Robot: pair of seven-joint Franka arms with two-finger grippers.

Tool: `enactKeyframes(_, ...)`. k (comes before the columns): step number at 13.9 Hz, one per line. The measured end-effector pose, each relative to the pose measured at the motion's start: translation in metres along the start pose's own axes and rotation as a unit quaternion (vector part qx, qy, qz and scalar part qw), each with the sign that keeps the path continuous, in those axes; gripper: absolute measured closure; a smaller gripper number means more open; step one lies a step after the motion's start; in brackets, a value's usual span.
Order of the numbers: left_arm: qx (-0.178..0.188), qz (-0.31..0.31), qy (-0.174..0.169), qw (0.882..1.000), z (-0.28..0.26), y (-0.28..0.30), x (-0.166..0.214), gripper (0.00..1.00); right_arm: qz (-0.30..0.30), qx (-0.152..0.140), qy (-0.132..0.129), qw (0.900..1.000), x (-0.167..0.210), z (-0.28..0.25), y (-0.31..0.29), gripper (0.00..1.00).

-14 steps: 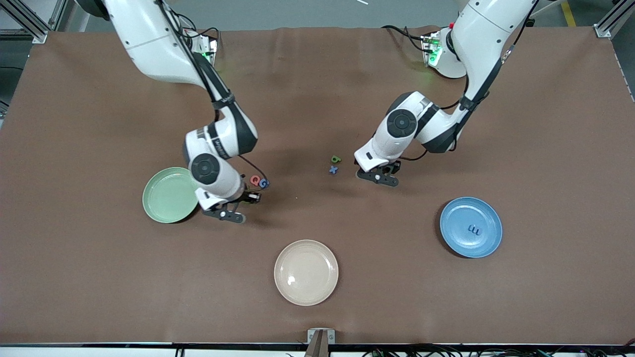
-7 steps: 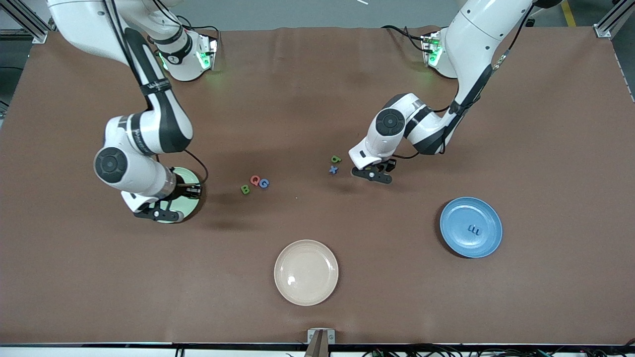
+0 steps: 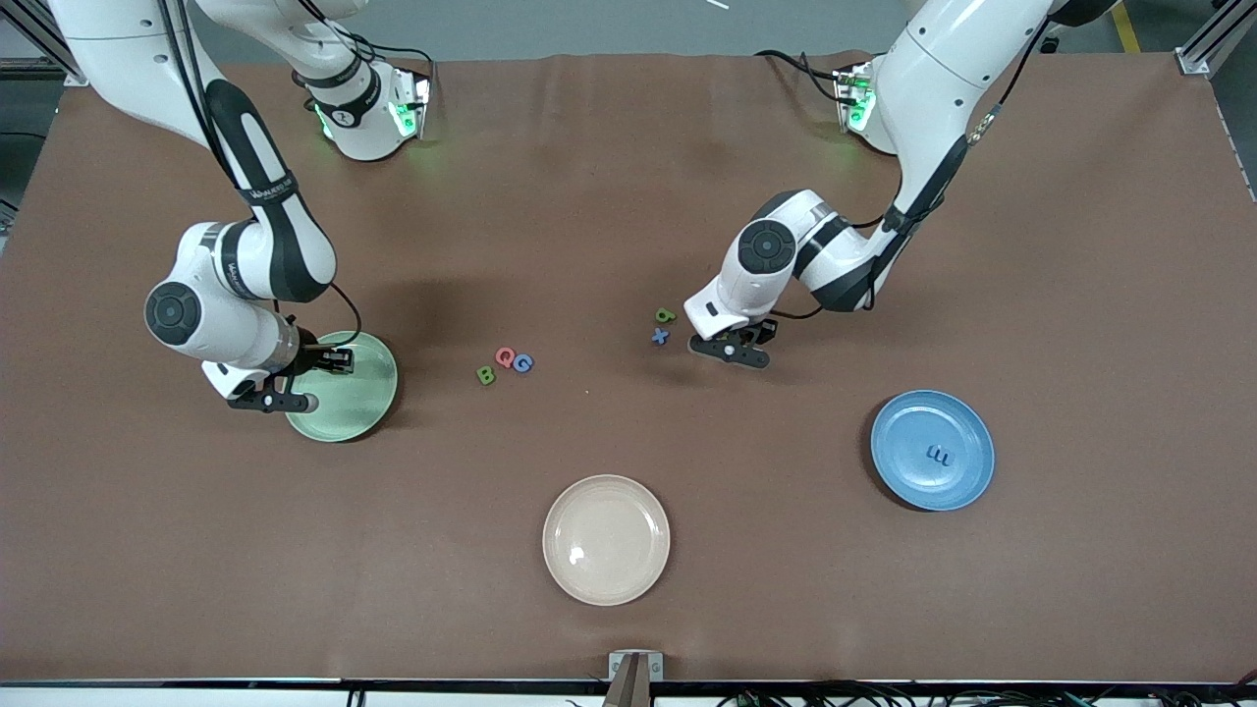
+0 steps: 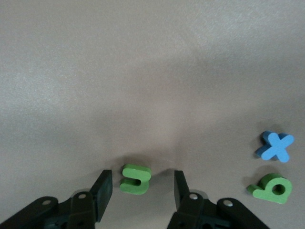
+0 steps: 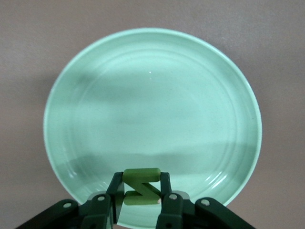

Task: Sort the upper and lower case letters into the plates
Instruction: 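Place the M in the green plate while the left gripper grasps the n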

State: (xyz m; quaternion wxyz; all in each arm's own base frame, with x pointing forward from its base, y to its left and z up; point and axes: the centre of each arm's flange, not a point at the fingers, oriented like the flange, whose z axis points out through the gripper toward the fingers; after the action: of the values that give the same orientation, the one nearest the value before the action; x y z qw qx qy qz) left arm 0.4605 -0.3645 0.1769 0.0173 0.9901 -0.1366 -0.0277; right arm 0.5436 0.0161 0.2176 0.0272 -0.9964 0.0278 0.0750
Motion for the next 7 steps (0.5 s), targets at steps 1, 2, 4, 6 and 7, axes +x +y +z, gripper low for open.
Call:
enactKeyframes(1, 0.000, 0.000, -0.001, 1.000, 0.001, 0.000, 0.000, 0.44, -0.002, 0.000, -0.002, 1.000, -0.001, 0.003, 0.003, 0.65)
enactKeyframes(2, 0.000, -0.001, -0.001, 1.000, 0.002, -0.001, 0.000, 0.44, -0.003, 0.000, -0.004, 1.000, -0.003, 0.007, 0.006, 0.65)
enactKeyframes(4, 0.000, -0.002, 0.000, 1.000, 0.001, -0.002, 0.002, 0.50, -0.004, -0.002, -0.009, 1.000, -0.004, 0.018, 0.006, 0.65)
enactKeyframes(6, 0.001, -0.004, 0.000, 1.000, 0.001, -0.004, 0.003, 0.68, -0.007, -0.004, -0.009, 1.000, -0.004, 0.034, 0.004, 0.65)
enactKeyframes(7, 0.002, -0.004, -0.001, 1.000, 0.001, -0.005, 0.004, 0.73, -0.008, -0.005, -0.011, 1.000, -0.004, 0.040, 0.004, 0.65)
